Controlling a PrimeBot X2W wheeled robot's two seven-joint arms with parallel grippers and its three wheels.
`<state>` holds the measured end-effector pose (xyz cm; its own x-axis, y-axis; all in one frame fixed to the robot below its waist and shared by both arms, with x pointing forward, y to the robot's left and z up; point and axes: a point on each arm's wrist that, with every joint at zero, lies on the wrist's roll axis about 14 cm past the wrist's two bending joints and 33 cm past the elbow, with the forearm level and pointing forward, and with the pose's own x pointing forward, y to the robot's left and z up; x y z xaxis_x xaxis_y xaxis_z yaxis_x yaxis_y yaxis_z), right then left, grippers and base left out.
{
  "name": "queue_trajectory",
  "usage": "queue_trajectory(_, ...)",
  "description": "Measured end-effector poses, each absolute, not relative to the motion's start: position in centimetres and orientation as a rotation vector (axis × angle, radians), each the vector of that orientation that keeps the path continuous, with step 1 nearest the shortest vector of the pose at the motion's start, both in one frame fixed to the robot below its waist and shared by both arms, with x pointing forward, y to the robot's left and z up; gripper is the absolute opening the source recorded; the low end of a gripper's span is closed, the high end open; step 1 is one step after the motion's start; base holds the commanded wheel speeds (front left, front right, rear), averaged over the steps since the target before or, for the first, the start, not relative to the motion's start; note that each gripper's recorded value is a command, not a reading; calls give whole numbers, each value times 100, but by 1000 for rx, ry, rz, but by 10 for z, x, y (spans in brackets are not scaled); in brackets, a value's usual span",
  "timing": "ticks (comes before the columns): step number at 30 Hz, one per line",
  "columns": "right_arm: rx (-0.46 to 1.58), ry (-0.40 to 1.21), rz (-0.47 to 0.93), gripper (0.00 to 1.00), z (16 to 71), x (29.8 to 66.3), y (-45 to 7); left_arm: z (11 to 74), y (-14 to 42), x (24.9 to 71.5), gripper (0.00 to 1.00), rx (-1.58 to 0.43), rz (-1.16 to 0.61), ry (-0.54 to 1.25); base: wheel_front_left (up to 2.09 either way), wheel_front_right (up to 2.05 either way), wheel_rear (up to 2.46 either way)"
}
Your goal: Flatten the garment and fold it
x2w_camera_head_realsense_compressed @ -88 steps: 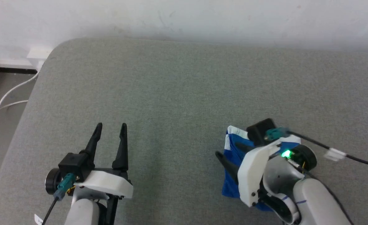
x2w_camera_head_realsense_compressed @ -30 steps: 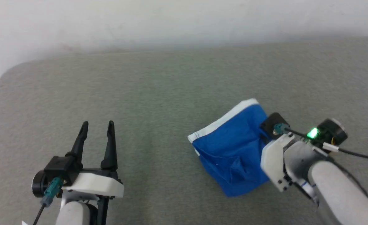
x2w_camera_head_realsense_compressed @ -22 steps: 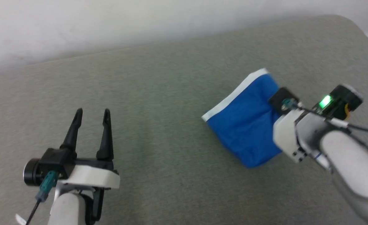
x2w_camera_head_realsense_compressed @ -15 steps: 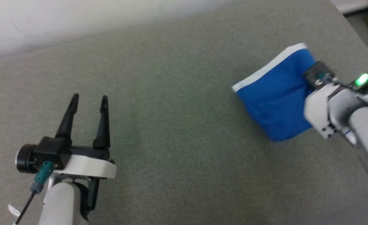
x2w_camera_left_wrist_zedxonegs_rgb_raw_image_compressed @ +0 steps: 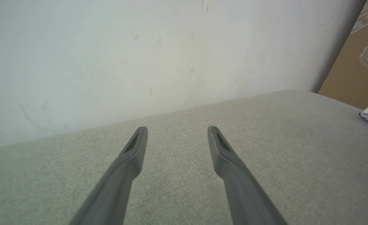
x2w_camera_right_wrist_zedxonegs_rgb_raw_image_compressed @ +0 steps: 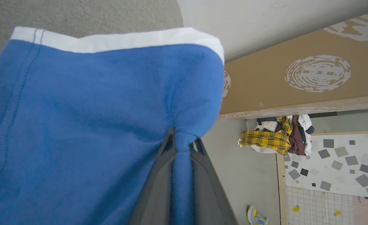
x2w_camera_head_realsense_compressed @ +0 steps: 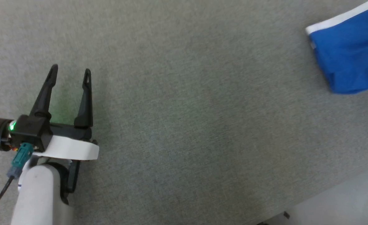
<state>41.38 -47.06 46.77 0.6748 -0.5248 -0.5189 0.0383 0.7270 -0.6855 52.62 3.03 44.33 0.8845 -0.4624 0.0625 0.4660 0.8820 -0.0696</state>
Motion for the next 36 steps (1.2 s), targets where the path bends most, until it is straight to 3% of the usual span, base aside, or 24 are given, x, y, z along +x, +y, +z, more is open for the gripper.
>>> queue_trajectory(7,-702,780,-396,0,452,428,-487,418,40,531,100,-80,-470,4,0,0,0)
queue_trajectory(8,-701,772,-396,9,450,431,-487,417,42,531,100,-79,-465,6,0,0,0)
queue_trajectory(9,-703,766,-393,50,448,435,-486,416,44,531,100,-77,-459,7,0,0,0)
queue_trajectory(10,-707,764,-390,100,446,438,-485,415,47,531,100,-75,-454,8,0,0,0)
queue_trajectory(16,-696,743,-425,100,451,440,-488,420,55,524,100,-87,-420,2,0,0,0)
queue_trajectory(22,-623,574,-459,100,482,432,-485,431,56,505,100,-133,-391,15,0,0,0)
queue_trajectory(30,-434,200,-337,100,526,444,-414,456,74,473,100,-151,-326,10,0,0,0)
queue_trajectory(36,-268,10,-233,100,549,435,-351,485,97,452,100,-177,-253,-37,0,0,0)
